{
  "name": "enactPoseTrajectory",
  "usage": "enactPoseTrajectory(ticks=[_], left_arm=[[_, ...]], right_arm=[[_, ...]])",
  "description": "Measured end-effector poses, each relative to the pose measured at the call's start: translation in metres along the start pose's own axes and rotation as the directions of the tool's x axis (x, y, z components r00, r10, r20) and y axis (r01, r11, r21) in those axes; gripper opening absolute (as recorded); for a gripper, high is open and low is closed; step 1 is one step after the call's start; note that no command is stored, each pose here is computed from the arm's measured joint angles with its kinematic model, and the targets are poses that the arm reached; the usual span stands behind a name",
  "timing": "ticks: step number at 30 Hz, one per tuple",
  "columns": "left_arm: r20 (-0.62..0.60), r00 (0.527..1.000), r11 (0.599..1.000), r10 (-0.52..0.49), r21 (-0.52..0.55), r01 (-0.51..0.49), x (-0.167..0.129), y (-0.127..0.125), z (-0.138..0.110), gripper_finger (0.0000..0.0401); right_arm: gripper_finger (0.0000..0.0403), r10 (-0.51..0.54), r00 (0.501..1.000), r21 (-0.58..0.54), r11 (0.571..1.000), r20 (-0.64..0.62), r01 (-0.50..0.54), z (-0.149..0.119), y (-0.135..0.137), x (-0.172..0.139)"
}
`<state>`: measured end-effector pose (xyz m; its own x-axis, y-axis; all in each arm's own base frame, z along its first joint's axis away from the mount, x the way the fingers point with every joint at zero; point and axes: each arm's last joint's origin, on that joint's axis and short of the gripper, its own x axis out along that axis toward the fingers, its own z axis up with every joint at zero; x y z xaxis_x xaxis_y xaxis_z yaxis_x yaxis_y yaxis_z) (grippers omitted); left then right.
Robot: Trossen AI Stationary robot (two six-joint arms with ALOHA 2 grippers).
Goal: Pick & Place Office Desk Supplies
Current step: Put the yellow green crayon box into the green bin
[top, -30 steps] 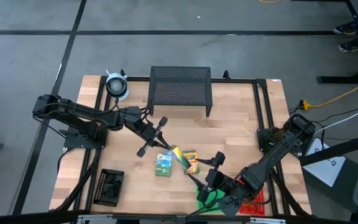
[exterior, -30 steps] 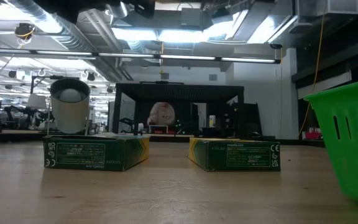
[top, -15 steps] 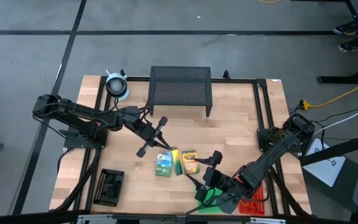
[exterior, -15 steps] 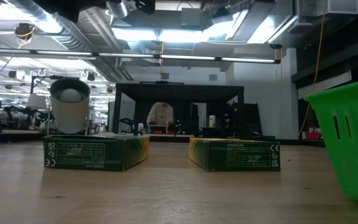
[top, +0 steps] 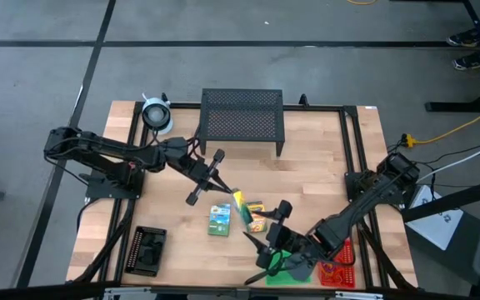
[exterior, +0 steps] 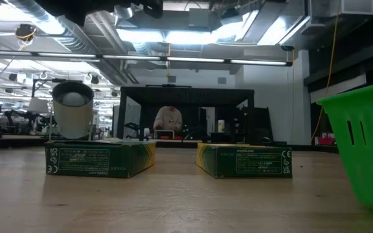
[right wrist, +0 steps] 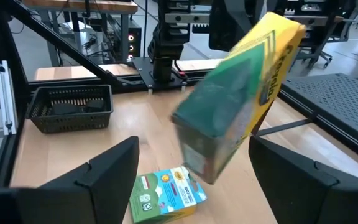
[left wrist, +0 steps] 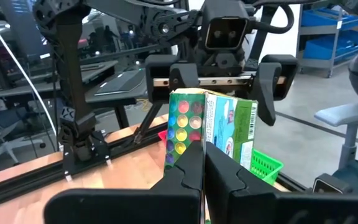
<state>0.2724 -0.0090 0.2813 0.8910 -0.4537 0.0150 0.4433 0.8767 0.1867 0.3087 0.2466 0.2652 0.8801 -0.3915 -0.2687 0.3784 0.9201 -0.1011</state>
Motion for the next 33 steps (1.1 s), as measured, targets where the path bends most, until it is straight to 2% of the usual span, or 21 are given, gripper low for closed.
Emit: enactPoseTrajectory(ticks=[4, 11, 21, 26, 29, 33], left_arm=[[0.019, 1.0, 1.0, 0.001, 0.009, -0.001, 0.002, 0.0, 0.0, 0.0002], [-0.001, 1.0, 1.0, -0.002, -0.012, 0.002, 0.018, 0.006, -0.014, 0.0002], [-0.015, 0.999, 1.0, -0.03, -0.008, 0.03, 0.053, 0.018, -0.012, 0.0001], [-0.049, 0.998, 0.999, -0.034, 0.005, 0.034, 0.057, 0.021, -0.008, 0.0003], [-0.062, 0.998, 1.0, -0.001, 0.007, 0.002, 0.051, 0.03, -0.006, 0.0001], [-0.129, 0.985, 0.993, 0.114, 0.053, -0.108, 0.04, 0.041, -0.006, 0.0002]], right_arm=[[0.0304, -0.013, 1.0, 0.007, 1.0, 0.006, 0.013, 0.0, -0.001, 0.007], [0.0304, -0.006, 1.0, 0.006, 1.0, 0.016, 0.006, 0.001, 0.0, 0.02], [0.0304, -0.041, 0.998, 0.006, 0.999, 0.044, 0.041, 0.0, 0.003, 0.012], [0.0304, -0.038, 0.998, 0.001, 0.999, 0.052, 0.038, -0.001, 0.007, 0.005], [0.0304, -0.049, 0.997, 0.007, 0.999, 0.062, 0.049, -0.002, 0.008, 0.001], [0.0304, -0.145, 0.983, 0.014, 0.989, 0.113, 0.144, -0.003, 0.01, -0.009]])
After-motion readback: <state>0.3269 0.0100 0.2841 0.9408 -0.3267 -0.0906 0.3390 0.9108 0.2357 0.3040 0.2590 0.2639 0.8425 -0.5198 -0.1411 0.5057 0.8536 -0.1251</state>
